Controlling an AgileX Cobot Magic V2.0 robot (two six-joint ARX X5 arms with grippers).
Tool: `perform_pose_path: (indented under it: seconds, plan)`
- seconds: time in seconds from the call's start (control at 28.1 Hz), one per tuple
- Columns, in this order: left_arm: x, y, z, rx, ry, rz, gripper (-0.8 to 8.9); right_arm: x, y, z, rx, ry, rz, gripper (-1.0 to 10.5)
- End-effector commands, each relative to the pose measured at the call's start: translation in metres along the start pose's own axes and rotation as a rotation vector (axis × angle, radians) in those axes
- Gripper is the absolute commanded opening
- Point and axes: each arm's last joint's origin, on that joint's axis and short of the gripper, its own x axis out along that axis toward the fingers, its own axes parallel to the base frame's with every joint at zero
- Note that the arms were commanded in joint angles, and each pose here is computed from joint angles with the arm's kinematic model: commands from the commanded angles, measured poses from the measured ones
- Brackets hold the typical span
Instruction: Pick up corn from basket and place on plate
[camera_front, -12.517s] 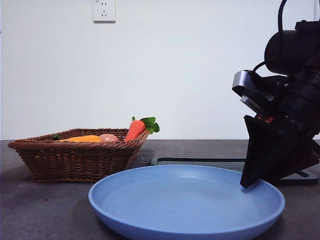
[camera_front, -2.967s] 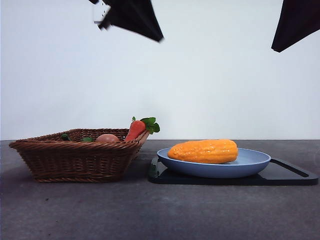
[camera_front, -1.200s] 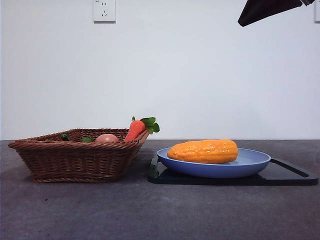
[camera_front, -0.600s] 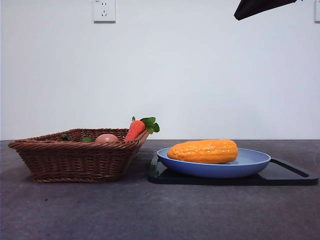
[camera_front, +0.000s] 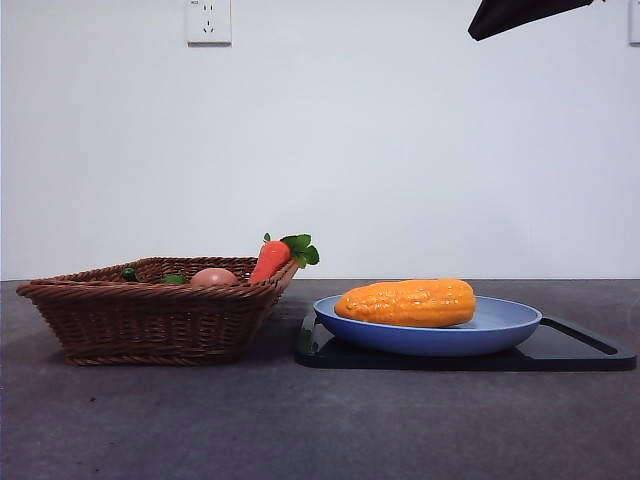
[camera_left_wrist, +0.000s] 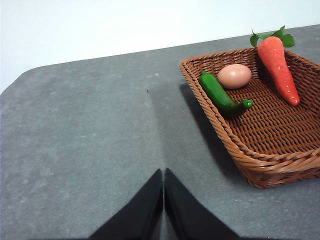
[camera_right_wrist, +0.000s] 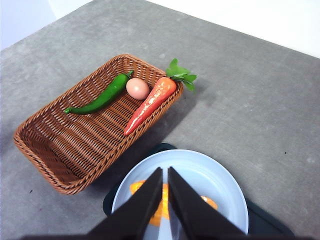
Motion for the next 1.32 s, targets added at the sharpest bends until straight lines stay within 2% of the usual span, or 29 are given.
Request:
perform_pose_path:
  seconds: [0.04,0.07,0.11,0.18,0.21,0.28,0.43,0.71,0.89,1.32]
  plan:
    - [0.001,-0.001,-0.008,-0.025,0.06,-0.011,0.07,0.0,-0.001,0.004,-0.041,-0.01,-0.008,0.0]
    - [0.001,-0.001,-0.008,-0.025,0.06,-0.011,0.07,-0.003,-0.004,0.004,-0.067,-0.01,-0.041,0.0]
    - [0.001,-0.001,-0.008,-0.025,0.06,-0.011,0.07,-0.011,-0.009,0.004,-0.083,-0.021,-0.112,0.0]
    - [0.001,-0.001,-0.008,-0.025,0.06,-0.011,0.07,-0.027,-0.017,-0.001,-0.077,-0.07,-0.238,0.0]
    - [0.001,-0.001,-0.008,-0.025,0.06,-0.011,0.07,-0.033,-0.016,-0.005,-0.083,-0.106,-0.253,0.0]
    - [0.001,-0.001,-0.008,-0.025,0.06,-0.012,0.07,-0.049,-0.015,-0.026,-0.074,-0.205,-0.308,0.0]
    - [0.001,-0.001,-0.008,-0.025,0.06,-0.011,0.07,-0.076,-0.01,-0.092,-0.08,-0.403,-0.469,0.0]
    - [0.001,-0.001,-0.008,-0.025,0.06,-0.011,0.07,-0.087,0.005,-0.168,-0.09,-0.517,-0.731,0.0]
    - [0.001,-0.001,-0.008,-0.025,0.06,-0.011,0.07,-0.082,0.01,-0.195,-0.095,-0.543,-0.763,0.0]
    - [0.001,-0.001,-0.008,-0.025,0.06,-0.011,0.08,-0.062,0.007,-0.236,-0.082,-0.525,-0.744,0.0]
